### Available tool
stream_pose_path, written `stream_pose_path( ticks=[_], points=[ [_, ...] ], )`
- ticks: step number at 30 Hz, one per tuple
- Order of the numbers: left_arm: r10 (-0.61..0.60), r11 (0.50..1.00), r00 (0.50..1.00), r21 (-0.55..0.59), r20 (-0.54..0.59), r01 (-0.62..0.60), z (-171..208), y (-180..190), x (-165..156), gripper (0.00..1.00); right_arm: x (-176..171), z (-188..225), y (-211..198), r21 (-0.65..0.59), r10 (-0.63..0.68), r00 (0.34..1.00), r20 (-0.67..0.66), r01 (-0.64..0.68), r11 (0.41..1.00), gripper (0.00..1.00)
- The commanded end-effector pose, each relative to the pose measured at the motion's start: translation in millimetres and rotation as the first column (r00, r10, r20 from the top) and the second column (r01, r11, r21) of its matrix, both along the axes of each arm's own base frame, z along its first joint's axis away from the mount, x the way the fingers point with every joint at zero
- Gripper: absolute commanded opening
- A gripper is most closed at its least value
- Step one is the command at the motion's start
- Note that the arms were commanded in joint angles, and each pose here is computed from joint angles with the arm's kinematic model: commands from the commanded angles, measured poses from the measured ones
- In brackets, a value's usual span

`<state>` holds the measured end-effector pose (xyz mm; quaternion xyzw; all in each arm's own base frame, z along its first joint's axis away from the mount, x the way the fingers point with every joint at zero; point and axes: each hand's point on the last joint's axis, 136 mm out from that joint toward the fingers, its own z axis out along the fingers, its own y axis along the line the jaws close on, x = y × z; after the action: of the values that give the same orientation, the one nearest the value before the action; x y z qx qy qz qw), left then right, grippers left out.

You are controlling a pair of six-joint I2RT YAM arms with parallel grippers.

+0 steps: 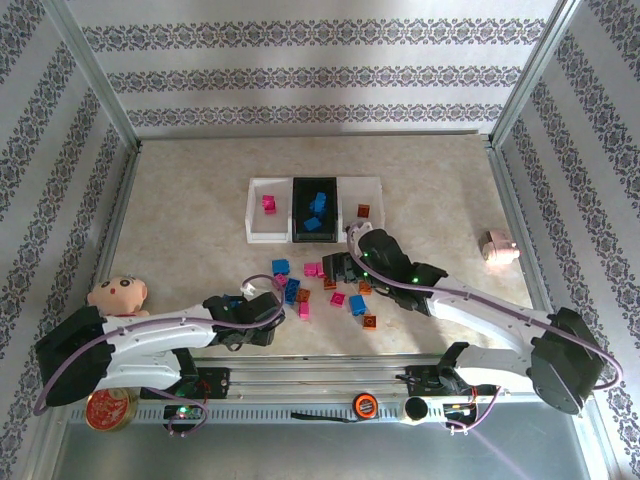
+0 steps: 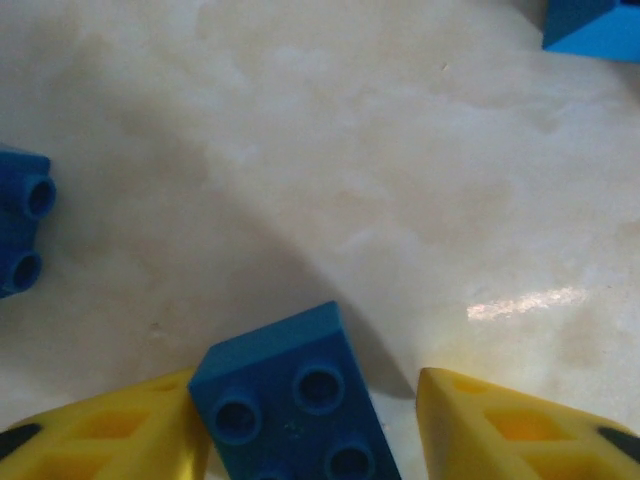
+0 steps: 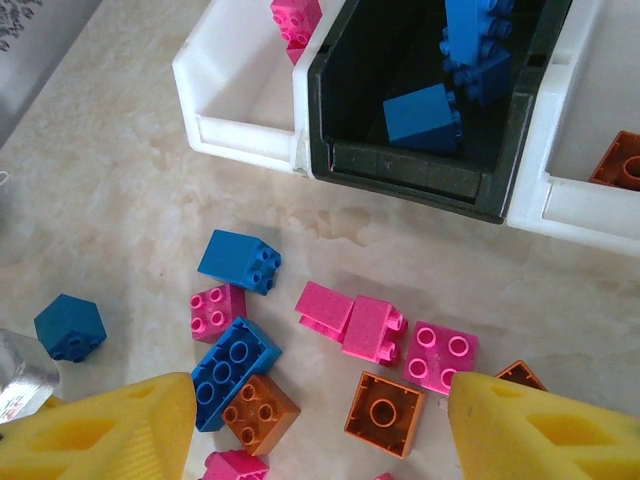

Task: Sort the legos into containers by color
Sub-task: Pick up the lego from the middle-left of the table.

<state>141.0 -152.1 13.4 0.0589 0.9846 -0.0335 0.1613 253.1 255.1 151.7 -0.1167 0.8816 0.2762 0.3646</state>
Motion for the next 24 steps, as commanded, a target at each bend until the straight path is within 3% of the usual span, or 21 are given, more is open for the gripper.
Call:
stream_pose_path(
  ticks=[1, 7, 12, 18, 20, 24],
  points=[
    [-0.019, 0.999, 1.0, -0.037, 0.01, 0.019, 3, -14, 7, 0.48, 0, -3, -12, -0.006, -0.044, 0.999, 0.003, 0.044, 0.999, 0.68],
    [-0.036, 0.998, 0.999, -0.057, -0.001, 0.036, 6, -19, 6, 0.36, 0, 0, -25, 0.001, -0.081, 0.997, 0.009, 0.081, 0.997, 0.69],
    [-0.063, 0.989, 0.995, -0.126, 0.073, 0.072, 39, -37, 24, 0.31, 1, 6, -40, 0.02, -0.128, 0.991, 0.025, 0.128, 0.992, 0.69],
    [-0.045, 0.944, 0.979, -0.311, 0.197, 0.106, 102, -72, 91, 0.29, -1, 12, -59, 0.032, -0.184, 0.982, 0.05, 0.183, 0.983, 0.69],
    [-0.074, 0.939, 0.964, -0.307, 0.256, 0.154, 122, -91, 119, 0.29, -2, 12, -65, 0.033, -0.206, 0.977, 0.05, 0.204, 0.978, 0.69],
    [-0.121, 0.942, 0.956, -0.272, 0.268, 0.196, 129, -119, 173, 0.29, -4, 8, -73, 0.031, -0.228, 0.973, 0.039, 0.227, 0.973, 0.69]
  ],
)
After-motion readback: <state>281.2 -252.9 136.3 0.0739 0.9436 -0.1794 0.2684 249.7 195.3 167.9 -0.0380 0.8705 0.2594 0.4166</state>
